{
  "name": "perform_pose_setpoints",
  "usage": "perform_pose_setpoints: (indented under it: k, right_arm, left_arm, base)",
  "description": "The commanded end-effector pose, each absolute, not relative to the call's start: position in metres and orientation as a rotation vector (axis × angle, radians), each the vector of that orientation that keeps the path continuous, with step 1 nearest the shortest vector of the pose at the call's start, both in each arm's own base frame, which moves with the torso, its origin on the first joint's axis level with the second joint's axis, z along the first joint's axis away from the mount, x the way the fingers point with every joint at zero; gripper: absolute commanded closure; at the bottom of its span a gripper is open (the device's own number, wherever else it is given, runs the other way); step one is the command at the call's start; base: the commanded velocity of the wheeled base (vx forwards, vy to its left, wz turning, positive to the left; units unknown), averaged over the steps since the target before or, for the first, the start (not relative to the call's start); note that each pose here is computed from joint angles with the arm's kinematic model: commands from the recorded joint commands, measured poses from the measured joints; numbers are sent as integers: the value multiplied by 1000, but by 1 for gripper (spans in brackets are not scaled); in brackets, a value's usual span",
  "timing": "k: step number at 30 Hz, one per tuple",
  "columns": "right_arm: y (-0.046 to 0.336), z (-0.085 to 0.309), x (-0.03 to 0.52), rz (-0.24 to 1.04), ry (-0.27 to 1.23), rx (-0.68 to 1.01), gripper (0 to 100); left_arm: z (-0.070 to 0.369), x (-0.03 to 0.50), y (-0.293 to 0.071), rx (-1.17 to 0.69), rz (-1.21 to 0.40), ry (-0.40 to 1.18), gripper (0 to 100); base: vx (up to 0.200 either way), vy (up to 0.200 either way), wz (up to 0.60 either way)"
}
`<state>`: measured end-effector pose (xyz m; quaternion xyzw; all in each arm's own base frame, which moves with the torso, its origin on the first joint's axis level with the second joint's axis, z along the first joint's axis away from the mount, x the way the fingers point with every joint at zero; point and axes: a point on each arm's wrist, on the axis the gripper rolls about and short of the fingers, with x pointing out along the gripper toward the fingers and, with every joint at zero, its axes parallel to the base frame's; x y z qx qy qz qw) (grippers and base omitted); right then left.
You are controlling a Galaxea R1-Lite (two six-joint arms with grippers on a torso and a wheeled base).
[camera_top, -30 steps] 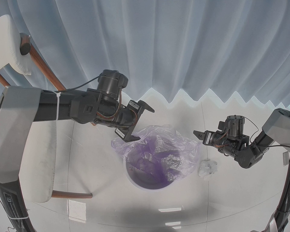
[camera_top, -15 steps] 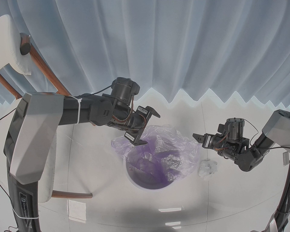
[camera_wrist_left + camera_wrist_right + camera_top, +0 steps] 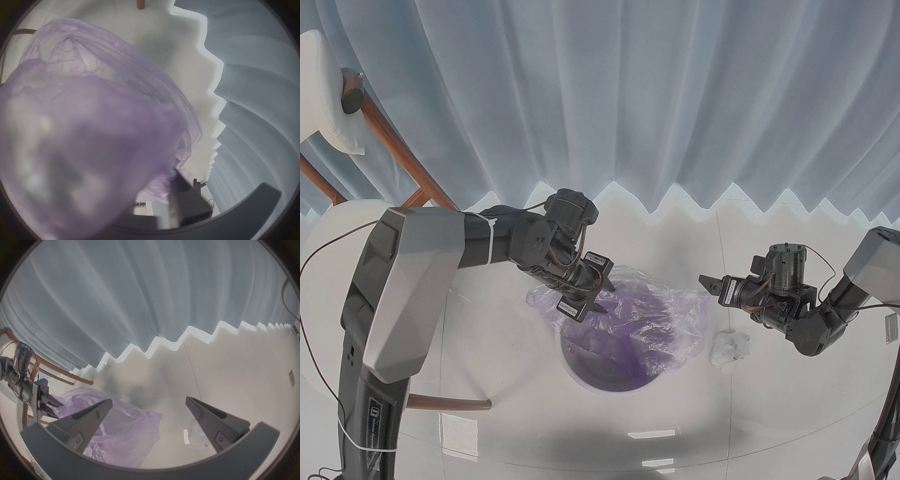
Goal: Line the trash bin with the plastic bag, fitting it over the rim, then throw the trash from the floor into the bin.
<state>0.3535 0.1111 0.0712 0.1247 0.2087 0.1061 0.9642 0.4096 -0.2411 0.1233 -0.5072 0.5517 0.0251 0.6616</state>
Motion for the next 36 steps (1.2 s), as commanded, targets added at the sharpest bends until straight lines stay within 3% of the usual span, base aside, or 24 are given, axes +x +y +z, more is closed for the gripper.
perform_pose_setpoints:
  k: [1, 5, 9, 13, 20, 23, 28, 36]
  right_arm:
    - [109, 72, 349, 209, 418, 253, 0]
    - [107, 67, 345, 210, 407, 252, 0]
    - [107, 65, 343, 210, 404, 255, 0]
    - [106, 63, 340, 210, 413, 254, 0]
    - [105, 64, 341, 208, 399, 257, 0]
    - [104, 65, 340, 206, 401, 259, 0]
    - [103, 65, 339, 204, 401, 259, 0]
    - [104, 79, 336, 221, 363, 296, 0]
  left_arm:
    - [145, 402, -237, -1157, 32, 1235, 100]
    - [183, 381, -233, -1155, -34, 1245, 100]
    - [208, 349, -230, -1113, -49, 1374, 100]
    - [206, 326, -234, -992, -8, 1495, 100]
    - [190, 316, -231, -929, 1, 1495, 100]
    - [148, 313, -227, -845, 56, 1392, 100]
    - [116, 304, -227, -750, -7, 1240, 100]
    - [136, 282, -231, -640, -114, 1070, 100]
  base:
    - [0, 0, 0]
    - [0, 0, 0]
    - [0, 0, 0]
    - [0, 0, 0]
    - [0, 0, 0]
    - [0, 0, 0]
    - [0, 0, 0]
    - [0, 0, 0]
